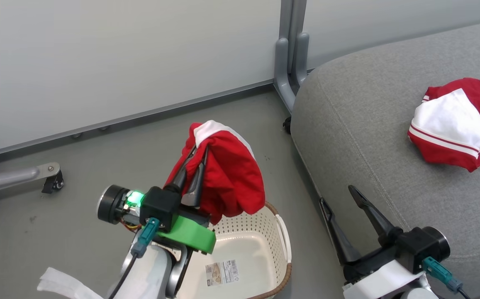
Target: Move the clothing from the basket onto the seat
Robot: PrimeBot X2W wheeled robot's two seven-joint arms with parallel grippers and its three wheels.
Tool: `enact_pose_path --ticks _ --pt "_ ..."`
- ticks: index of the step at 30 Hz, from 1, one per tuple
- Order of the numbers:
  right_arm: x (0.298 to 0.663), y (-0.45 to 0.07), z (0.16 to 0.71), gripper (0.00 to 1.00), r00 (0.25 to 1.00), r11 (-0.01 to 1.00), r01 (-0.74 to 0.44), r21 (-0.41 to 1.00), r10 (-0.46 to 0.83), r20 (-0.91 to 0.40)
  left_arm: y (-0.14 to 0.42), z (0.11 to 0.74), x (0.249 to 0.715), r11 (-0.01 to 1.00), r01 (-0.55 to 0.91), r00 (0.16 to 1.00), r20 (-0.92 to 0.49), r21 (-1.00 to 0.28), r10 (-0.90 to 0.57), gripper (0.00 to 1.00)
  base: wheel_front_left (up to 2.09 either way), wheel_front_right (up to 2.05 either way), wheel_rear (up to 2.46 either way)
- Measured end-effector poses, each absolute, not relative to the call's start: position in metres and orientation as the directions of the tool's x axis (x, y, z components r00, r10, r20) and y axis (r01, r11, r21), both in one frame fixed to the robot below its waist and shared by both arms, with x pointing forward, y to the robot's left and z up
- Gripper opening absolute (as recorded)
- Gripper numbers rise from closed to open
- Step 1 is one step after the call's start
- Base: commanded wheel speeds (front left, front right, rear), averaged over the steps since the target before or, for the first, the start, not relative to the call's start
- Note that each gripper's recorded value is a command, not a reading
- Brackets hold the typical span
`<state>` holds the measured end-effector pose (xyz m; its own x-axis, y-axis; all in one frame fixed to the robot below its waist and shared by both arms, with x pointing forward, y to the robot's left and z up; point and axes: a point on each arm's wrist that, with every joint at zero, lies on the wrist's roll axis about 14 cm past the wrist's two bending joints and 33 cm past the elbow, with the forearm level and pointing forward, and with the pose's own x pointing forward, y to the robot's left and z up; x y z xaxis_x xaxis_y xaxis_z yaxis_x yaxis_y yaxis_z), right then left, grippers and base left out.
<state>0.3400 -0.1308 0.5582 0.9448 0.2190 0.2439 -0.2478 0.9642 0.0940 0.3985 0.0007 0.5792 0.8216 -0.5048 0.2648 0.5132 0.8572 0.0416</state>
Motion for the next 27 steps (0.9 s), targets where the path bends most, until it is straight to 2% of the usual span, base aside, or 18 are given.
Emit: enact_pose_path --ticks 15,24,25,26,27 --pt "0.342 -0.082 0.559 1.00 0.900 0.911 -0.397 0.116 0.361 0.244 -0.050 0.598 0.358 0.730 0.683 0.687 0.317 0.024 -0.654 0.00 0.00 0.00 0.00" --pt "0.341 -0.082 0.539 0.98 0.912 0.914 -0.391 0.107 0.368 0.182 -0.071 0.611 0.340 0.661 0.750 0.624 0.354 -0.020 -0.697 0.00 0.00 0.00 0.00" --pt "0.341 -0.082 0.537 0.75 0.913 0.915 -0.389 0.106 0.368 0.176 -0.072 0.612 0.339 0.656 0.754 0.618 0.356 -0.019 -0.700 0.00 0.00 0.00 0.00" --pt "0.341 -0.083 0.536 0.45 0.914 0.916 -0.388 0.102 0.368 0.173 -0.073 0.613 0.338 0.654 0.757 0.615 0.357 -0.018 -0.703 0.00 0.00 0.00 0.00" --pt "0.341 -0.083 0.535 0.25 0.915 0.917 -0.387 0.100 0.367 0.169 -0.075 0.613 0.338 0.650 0.760 0.612 0.356 -0.017 -0.706 0.00 0.00 0.00 0.00"
